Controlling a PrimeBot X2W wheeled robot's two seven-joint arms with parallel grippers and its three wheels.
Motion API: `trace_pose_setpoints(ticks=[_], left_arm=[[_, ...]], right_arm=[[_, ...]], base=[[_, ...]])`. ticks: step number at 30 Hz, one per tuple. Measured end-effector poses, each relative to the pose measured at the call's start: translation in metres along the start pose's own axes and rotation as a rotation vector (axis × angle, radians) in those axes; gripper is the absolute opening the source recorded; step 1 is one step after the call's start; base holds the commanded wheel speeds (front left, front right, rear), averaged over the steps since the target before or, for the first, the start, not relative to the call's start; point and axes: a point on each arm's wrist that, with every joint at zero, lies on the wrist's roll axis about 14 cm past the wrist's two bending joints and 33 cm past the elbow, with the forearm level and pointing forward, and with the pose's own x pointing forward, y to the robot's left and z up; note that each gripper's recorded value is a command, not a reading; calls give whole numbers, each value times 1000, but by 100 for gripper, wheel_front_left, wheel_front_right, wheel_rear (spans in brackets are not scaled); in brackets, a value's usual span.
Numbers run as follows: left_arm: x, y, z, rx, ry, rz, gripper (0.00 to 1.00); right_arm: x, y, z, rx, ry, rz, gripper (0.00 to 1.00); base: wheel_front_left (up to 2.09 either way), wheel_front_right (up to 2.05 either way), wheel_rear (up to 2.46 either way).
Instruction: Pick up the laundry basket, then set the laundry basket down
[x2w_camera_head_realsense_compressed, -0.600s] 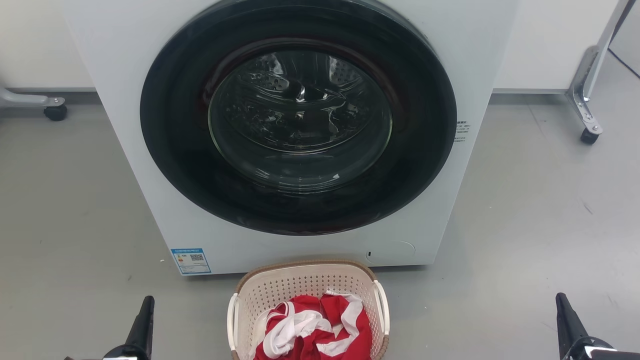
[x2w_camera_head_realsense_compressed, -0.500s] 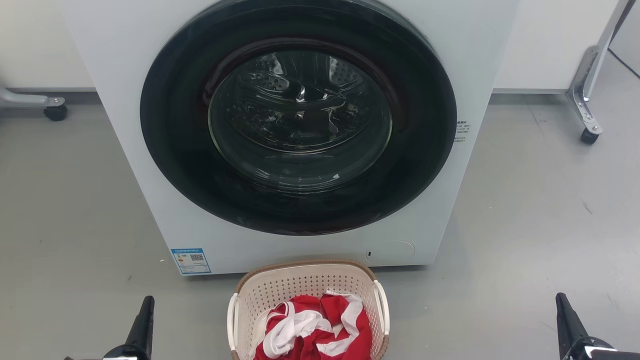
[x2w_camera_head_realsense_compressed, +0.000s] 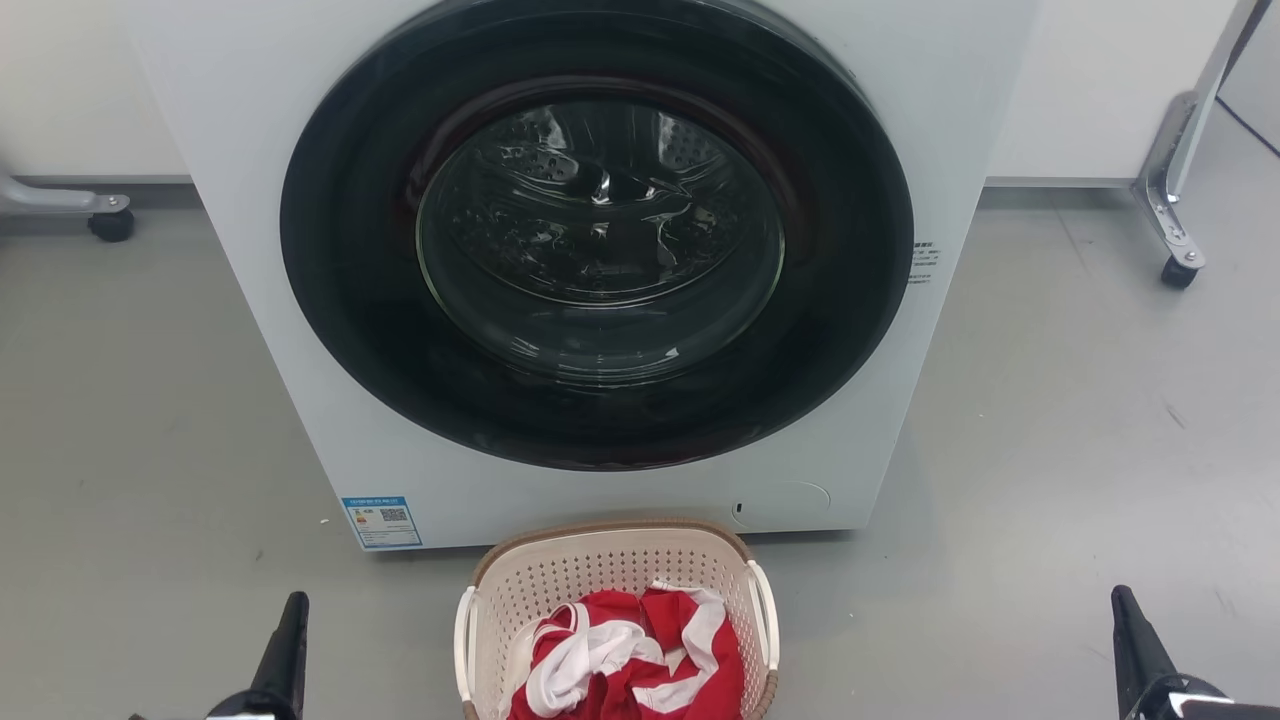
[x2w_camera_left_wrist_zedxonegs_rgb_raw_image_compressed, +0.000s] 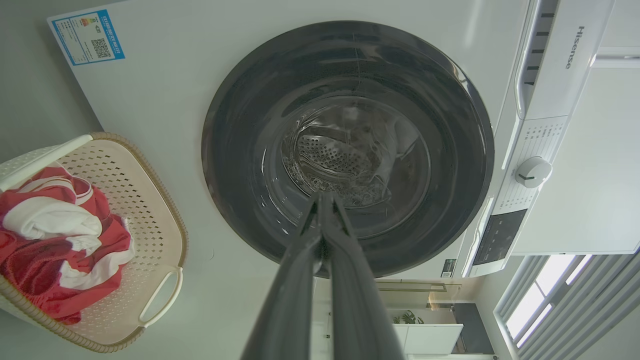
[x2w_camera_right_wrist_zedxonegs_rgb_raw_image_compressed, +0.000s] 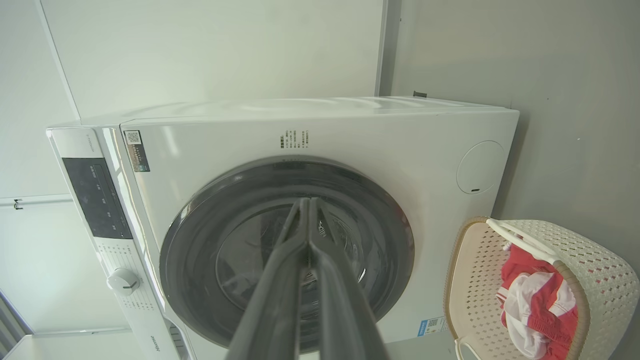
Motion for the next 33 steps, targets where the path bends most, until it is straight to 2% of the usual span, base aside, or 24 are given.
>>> trace_pose_setpoints(ticks=[1, 8, 20, 33], left_arm=[[0, 1, 0, -1, 0, 3, 100], [-20, 43, -6, -22, 3, 127, 100], [-18, 38, -12, 34, 3, 122, 100], [-15, 28, -22, 204, 21, 111, 100]], right_arm=[[0, -1, 0, 1, 0, -4, 100], [-18, -42, -8, 26, 4, -124, 100], [-17, -40, -17, -11, 14, -125, 100], [-15, -39, -33, -202, 53, -147, 100]], base=[[0, 0, 0], [0, 0, 0], [0, 0, 0], [0, 0, 0]])
